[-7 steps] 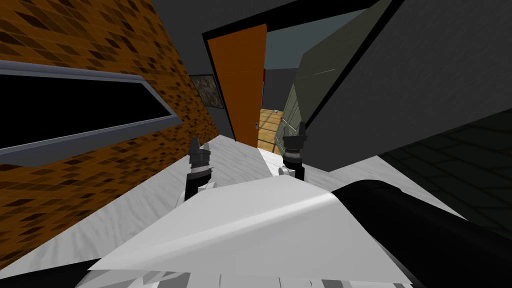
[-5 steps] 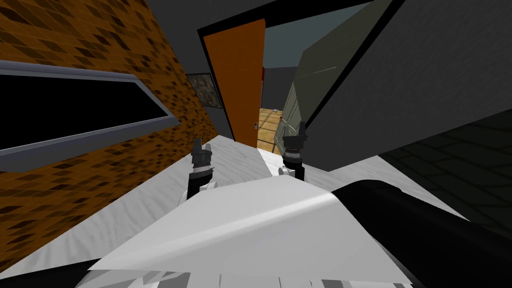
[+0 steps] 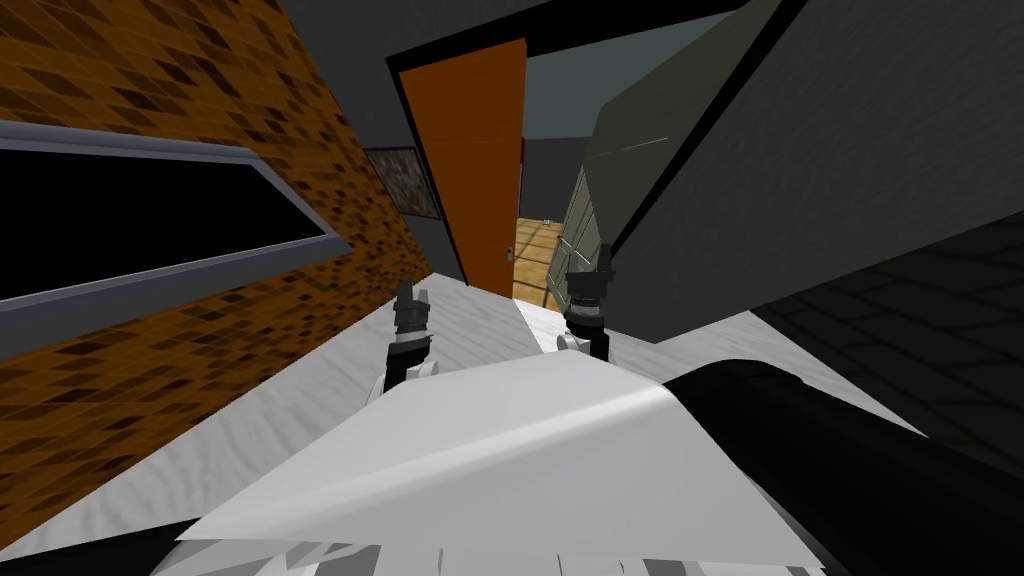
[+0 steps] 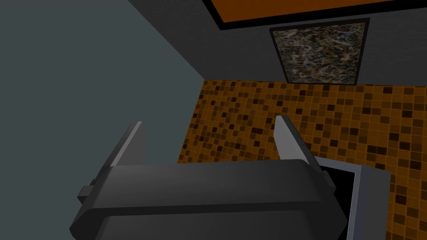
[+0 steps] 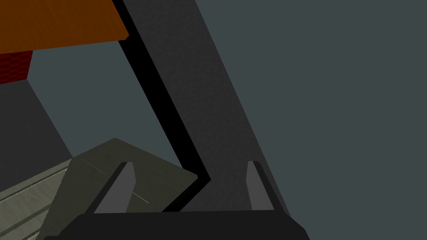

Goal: Push the door open

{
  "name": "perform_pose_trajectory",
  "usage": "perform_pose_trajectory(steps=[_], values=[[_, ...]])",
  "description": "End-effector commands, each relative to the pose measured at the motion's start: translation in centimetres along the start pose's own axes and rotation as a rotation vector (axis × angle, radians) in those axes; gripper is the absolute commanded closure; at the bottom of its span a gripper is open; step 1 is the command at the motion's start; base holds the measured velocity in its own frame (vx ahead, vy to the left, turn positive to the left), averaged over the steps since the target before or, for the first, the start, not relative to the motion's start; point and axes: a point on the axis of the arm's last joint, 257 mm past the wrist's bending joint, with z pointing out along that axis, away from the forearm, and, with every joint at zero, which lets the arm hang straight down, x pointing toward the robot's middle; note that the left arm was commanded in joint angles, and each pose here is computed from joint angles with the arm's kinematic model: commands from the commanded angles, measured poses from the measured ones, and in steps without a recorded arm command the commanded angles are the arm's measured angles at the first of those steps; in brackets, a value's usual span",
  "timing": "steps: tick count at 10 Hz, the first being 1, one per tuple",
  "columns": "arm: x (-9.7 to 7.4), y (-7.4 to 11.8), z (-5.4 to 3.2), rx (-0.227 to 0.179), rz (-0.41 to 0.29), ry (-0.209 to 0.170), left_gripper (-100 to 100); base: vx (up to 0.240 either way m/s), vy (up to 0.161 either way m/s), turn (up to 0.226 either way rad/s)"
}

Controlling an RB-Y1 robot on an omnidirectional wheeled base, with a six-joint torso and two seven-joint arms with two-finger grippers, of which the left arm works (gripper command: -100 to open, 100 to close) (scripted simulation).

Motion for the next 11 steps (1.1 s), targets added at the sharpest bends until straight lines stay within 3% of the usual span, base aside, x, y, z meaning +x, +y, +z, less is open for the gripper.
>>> perform_pose_trajectory(steps=[1,11], values=[[0.5,0.8,0.06,-0.009,-0.007,0.009,-100,0.09,-0.032,-0.069],[2.6,7.1,-0.24,-0.078,-0.05,0.057,-100,0.099,-0.013,-0.056]])
